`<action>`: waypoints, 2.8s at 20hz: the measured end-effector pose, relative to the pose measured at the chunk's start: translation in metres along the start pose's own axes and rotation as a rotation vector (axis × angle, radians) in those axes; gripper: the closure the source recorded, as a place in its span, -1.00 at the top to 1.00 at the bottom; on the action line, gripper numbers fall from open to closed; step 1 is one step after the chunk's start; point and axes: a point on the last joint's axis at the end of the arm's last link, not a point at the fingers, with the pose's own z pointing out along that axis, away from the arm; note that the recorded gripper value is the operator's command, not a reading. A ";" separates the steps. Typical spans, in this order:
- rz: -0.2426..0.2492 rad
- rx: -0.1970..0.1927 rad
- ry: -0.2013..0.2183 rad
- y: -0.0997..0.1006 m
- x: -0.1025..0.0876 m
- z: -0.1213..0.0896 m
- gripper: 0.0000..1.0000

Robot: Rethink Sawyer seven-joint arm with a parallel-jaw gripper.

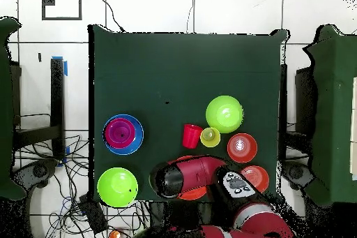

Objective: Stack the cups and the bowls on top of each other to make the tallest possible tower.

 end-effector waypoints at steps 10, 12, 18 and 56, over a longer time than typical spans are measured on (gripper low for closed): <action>-0.027 0.017 0.021 0.011 0.006 0.009 1.00; -0.047 0.028 0.043 0.014 0.014 0.021 1.00; -0.067 0.042 0.089 0.016 0.032 0.044 1.00; -0.184 0.386 0.289 -0.001 0.058 0.032 -1.00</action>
